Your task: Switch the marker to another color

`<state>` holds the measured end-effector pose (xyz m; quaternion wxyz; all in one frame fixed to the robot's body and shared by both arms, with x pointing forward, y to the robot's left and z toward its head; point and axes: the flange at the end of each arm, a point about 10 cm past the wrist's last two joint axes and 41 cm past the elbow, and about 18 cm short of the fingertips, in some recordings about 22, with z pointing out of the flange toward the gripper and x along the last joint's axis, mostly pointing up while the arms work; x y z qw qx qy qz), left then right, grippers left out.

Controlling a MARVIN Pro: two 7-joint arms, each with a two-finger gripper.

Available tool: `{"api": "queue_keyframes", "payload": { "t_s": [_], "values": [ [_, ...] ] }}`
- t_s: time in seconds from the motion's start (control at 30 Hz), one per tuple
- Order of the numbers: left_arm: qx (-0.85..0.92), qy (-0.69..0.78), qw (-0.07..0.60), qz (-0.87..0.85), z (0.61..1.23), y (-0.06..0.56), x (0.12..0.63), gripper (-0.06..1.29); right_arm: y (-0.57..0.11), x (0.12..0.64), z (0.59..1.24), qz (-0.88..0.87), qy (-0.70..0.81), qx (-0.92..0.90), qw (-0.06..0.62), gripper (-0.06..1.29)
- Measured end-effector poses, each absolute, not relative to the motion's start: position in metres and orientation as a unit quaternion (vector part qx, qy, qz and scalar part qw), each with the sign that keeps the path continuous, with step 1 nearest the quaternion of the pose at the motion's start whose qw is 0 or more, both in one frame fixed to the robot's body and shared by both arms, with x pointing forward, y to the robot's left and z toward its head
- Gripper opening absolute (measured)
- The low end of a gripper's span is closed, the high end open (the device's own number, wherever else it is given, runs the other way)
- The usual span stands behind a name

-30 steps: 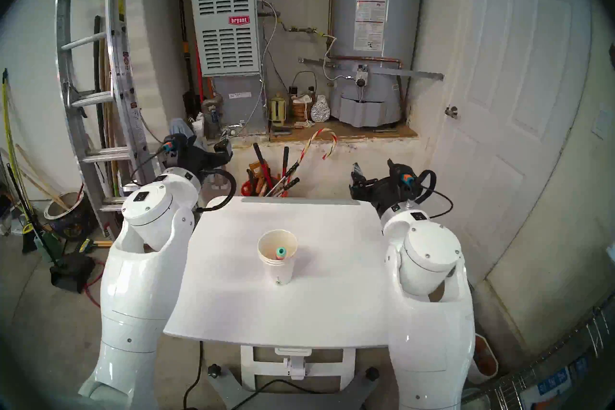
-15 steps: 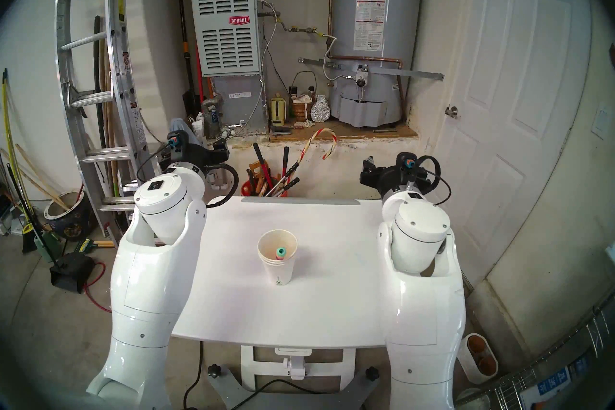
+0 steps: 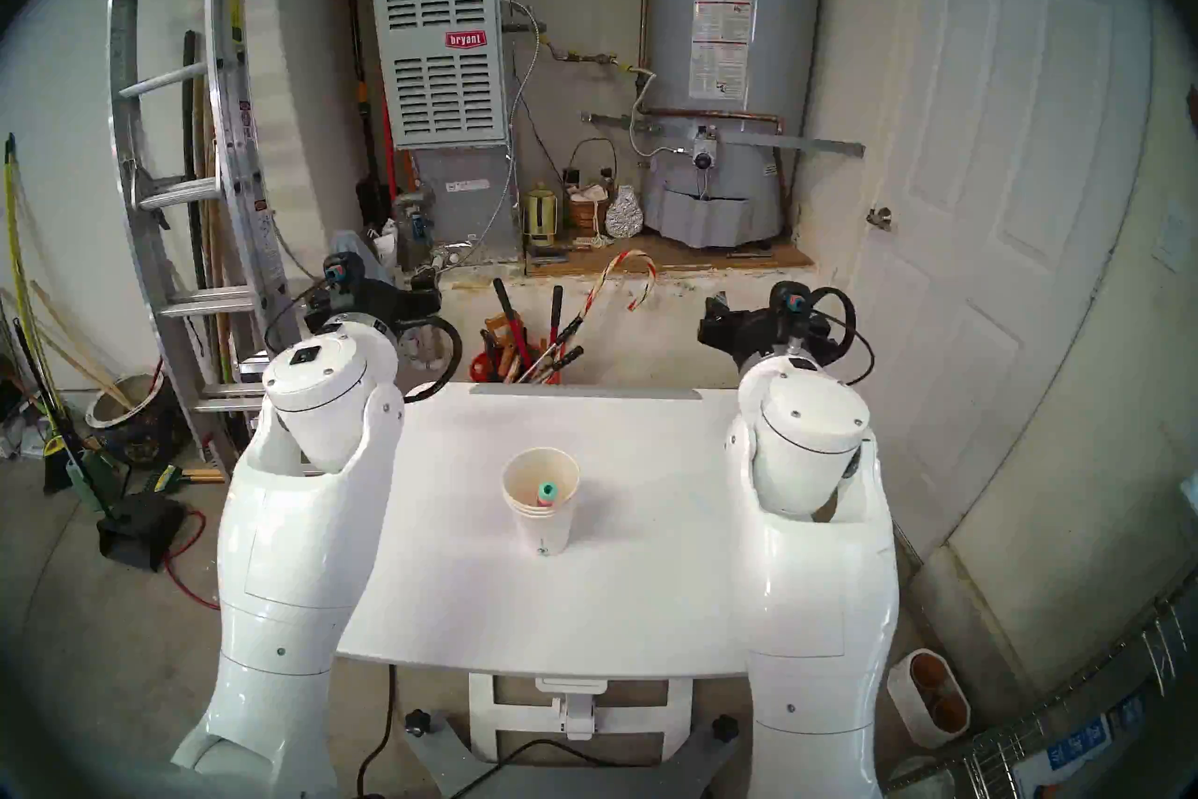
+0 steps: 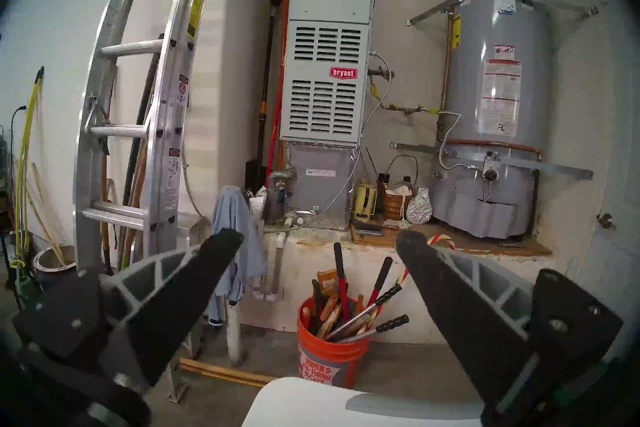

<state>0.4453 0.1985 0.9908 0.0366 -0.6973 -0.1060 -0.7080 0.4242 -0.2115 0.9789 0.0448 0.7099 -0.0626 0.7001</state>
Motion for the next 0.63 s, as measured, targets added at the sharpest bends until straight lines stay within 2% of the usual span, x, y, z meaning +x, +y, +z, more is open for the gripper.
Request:
{"api": "queue_keyframes", "payload": {
  "t_s": [0.63],
  "values": [
    [-0.696, -0.102, 0.032, -0.710, 0.9919, 0.1972, 0.4456, 1.27, -0.2114, 0.4244, 0.9798, 0.701, -0.055, 0.709, 0.052, 1.20]
  ]
}}
